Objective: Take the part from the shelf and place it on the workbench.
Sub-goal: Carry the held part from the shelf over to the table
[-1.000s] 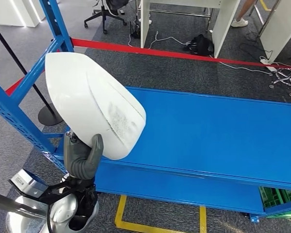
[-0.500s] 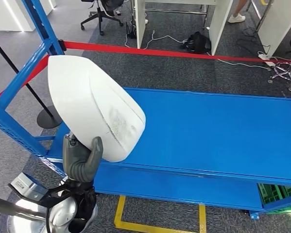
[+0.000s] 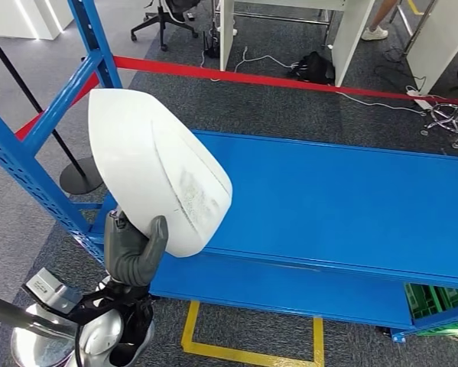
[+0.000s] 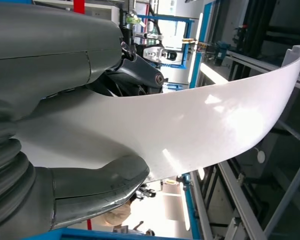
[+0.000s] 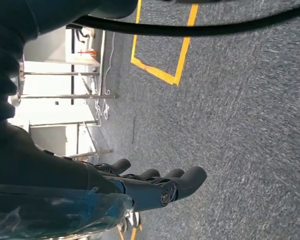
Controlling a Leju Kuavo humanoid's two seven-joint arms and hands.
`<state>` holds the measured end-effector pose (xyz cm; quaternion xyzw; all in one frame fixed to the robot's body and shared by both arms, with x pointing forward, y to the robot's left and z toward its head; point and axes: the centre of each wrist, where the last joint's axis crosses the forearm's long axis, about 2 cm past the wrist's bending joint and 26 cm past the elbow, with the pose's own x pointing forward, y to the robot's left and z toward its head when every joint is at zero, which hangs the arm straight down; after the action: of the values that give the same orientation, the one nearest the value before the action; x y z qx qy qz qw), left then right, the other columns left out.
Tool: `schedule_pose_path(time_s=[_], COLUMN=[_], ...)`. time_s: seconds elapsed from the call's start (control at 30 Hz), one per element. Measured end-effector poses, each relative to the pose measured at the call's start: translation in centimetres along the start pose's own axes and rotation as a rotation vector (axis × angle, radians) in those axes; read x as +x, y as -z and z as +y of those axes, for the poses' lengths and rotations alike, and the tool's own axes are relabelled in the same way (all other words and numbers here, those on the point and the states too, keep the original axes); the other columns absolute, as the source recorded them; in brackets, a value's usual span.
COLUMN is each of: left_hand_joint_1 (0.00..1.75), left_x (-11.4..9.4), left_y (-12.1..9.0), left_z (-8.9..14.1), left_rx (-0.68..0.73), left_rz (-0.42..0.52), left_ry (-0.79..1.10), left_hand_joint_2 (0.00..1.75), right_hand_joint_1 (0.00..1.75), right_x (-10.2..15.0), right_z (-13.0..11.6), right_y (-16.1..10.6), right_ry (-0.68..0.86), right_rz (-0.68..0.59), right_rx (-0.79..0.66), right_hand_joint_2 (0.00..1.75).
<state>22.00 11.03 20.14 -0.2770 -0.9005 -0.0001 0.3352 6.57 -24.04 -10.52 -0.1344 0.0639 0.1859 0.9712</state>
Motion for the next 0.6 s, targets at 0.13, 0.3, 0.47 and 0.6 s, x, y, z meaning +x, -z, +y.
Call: schedule_pose_path(time_s=[0.13,0.3,0.47,0.6], left_hand_joint_1=[1.75,1.75,1.75,1.75], left_x=[0.00,0.00,-0.03,-0.02], left_y=[0.02,-0.03,-0.16,-0.06], left_z=[-0.03,0.01,0.12,0.10], left_rx=[-0.003,-0.005,-0.008,-0.010], left_rz=[0.001,0.003,0.007,0.004], left_ry=[0.000,0.001,0.003,0.003], left_hand_joint_2=[1.75,1.75,1.75,1.75], right_hand_joint_1=[0.00,0.00,0.00,0.00], right_x=[0.12,0.14,0.09,0.13], right_z=[-0.04,0.03,0.05,0.04], right_y=[-0.03,-0.06,-0.04,-0.05], right_ry=[-0.001,-0.002,-0.003,-0.002], right_rz=[-0.005,-0.007,-0.007,-0.010], right_rx=[0.001,0.006,0.009,0.009], right_hand_joint_2=[1.75,1.75,1.75,1.75])
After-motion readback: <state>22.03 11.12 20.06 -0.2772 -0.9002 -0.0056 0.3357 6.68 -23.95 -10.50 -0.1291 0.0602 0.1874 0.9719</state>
